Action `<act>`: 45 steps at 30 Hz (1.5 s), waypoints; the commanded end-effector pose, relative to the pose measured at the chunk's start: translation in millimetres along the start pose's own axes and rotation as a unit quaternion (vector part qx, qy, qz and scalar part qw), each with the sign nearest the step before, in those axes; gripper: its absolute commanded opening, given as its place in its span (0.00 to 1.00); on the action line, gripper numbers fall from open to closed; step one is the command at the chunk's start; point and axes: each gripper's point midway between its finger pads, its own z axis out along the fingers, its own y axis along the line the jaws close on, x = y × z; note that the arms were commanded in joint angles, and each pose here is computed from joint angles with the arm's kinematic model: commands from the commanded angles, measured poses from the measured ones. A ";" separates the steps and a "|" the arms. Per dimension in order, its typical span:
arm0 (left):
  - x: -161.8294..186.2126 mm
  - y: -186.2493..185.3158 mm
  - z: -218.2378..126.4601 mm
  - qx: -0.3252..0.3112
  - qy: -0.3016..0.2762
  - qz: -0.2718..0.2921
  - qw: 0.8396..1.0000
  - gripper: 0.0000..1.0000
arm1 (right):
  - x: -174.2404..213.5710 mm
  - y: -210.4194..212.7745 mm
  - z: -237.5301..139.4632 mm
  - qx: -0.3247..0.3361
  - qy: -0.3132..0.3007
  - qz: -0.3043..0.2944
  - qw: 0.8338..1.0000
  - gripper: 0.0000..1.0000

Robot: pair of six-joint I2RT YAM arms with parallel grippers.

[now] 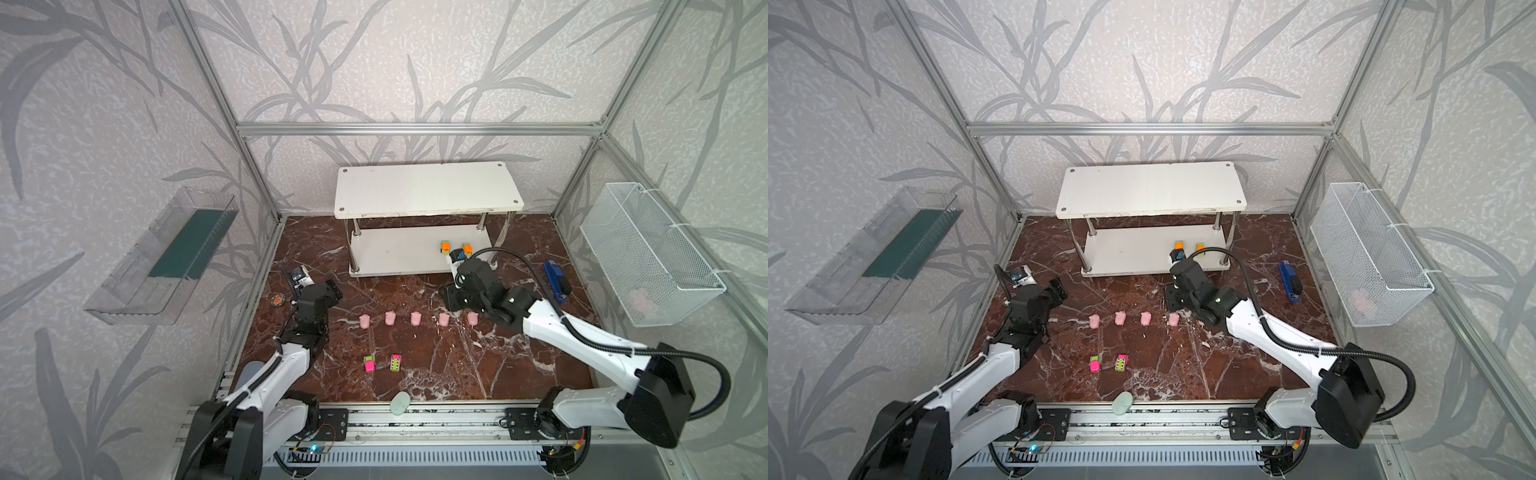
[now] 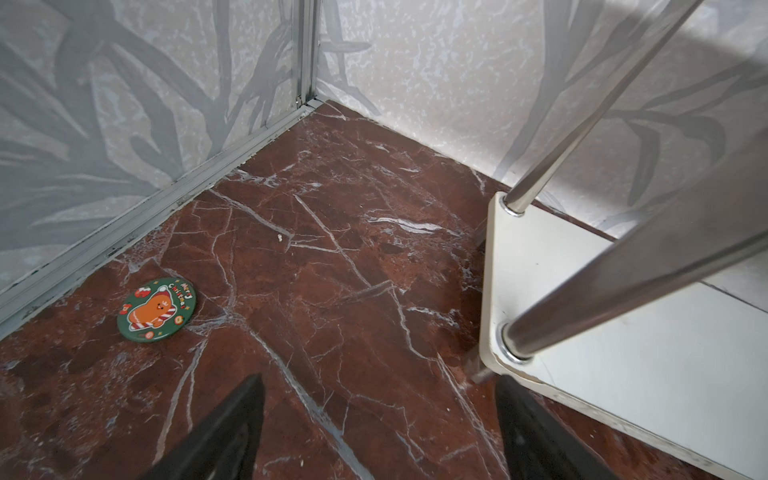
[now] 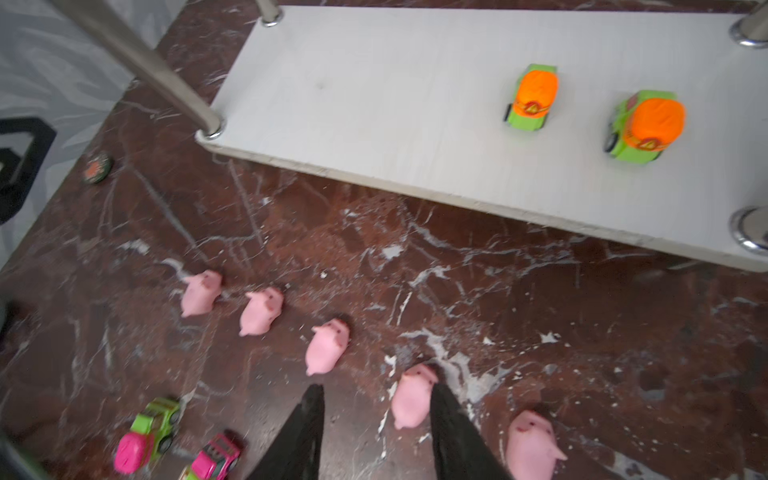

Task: Place and organize the plastic toys onto the shelf
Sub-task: 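Lower the second truck beside the first and open the right gripper, then withdraw the right gripper from the shelf while the left gripper reaches toward the pink-and-green trucks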

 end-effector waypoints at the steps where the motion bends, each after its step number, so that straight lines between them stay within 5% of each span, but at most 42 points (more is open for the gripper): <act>1: 11.3 -4.4 -27.2 0.014 0.043 -0.029 0.999 0.84 | 18.4 5.0 -14.6 -0.004 -0.004 0.004 1.000 0.45; 9: 57.0 -15.2 -98.1 0.068 0.131 -0.054 0.988 0.80 | 43.8 -10.9 -23.5 0.015 -0.006 0.030 0.999 0.60; 15: 92.0 -18.7 -130.8 0.093 0.212 0.008 0.973 0.79 | 41.0 -9.7 -16.4 0.011 -0.013 0.023 1.000 0.72; 21: 128.0 -25.3 -151.3 0.096 0.270 0.066 0.956 0.79 | 43.5 -15.2 -7.4 0.000 -0.019 0.041 0.999 0.73; 30: 182.2 -45.5 -174.2 0.110 0.302 0.111 0.940 0.79 | 53.9 -30.4 5.5 0.002 -0.016 0.066 0.998 0.74; 45: 196.2 -34.1 -173.8 0.085 0.303 0.104 0.943 0.69 | 71.0 -49.3 13.9 0.005 -0.001 0.092 0.996 0.74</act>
